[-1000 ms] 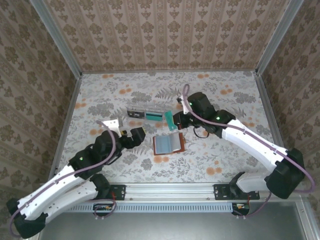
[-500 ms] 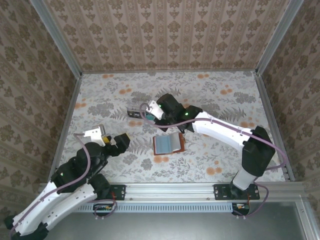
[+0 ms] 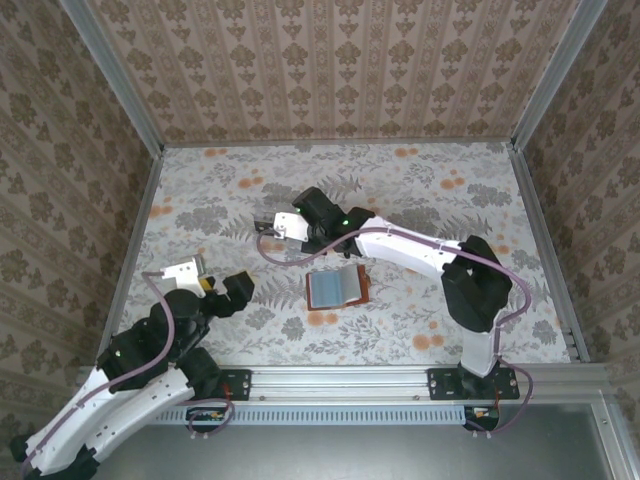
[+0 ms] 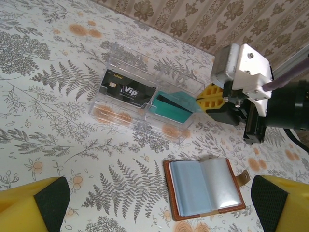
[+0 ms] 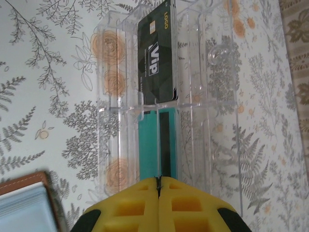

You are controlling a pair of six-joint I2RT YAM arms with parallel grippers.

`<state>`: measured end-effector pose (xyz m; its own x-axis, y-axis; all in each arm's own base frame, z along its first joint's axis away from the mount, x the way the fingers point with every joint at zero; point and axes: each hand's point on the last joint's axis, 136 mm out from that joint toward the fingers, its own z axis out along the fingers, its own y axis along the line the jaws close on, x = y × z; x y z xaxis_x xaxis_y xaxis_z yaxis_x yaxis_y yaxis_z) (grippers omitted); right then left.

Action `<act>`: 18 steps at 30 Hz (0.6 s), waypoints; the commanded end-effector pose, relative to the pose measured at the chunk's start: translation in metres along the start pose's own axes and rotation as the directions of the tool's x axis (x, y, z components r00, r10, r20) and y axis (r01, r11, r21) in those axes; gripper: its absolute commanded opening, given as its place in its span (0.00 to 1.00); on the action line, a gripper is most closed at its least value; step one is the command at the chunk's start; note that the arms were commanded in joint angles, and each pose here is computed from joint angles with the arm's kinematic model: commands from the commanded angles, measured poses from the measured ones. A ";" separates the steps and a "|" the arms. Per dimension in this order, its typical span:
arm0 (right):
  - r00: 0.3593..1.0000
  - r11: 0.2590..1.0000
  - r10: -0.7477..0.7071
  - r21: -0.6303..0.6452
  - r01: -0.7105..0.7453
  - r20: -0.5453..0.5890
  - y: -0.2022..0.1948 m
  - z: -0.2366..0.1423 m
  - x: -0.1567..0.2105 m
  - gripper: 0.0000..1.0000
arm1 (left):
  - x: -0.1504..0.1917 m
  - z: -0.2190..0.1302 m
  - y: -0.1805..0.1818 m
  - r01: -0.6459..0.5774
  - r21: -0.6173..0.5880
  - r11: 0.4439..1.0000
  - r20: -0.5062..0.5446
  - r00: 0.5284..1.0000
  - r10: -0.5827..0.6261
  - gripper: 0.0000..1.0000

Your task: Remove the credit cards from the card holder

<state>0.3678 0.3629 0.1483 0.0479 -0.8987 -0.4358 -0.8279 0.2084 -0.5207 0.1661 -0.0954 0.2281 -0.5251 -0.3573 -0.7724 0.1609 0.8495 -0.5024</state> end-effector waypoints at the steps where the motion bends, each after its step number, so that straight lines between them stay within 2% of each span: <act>1: 0.998 0.997 -0.064 0.037 0.064 -0.016 -0.014 0.004 -0.005 0.00 | -0.003 -0.005 0.009 -0.015 -0.034 0.999 0.016 1.000 0.016 1.00; 18: 0.998 0.999 -0.031 -0.012 0.031 -0.054 -0.003 0.018 0.018 0.00 | -0.003 -0.006 0.013 -0.015 -0.045 0.999 0.024 1.000 0.016 1.00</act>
<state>0.3862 0.3547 0.1474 0.0430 -0.9095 -0.4136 -0.8120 0.2094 -0.5449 0.1641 -0.0876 0.2240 -0.5216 -0.3517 -0.7773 0.1428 0.8623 -0.4859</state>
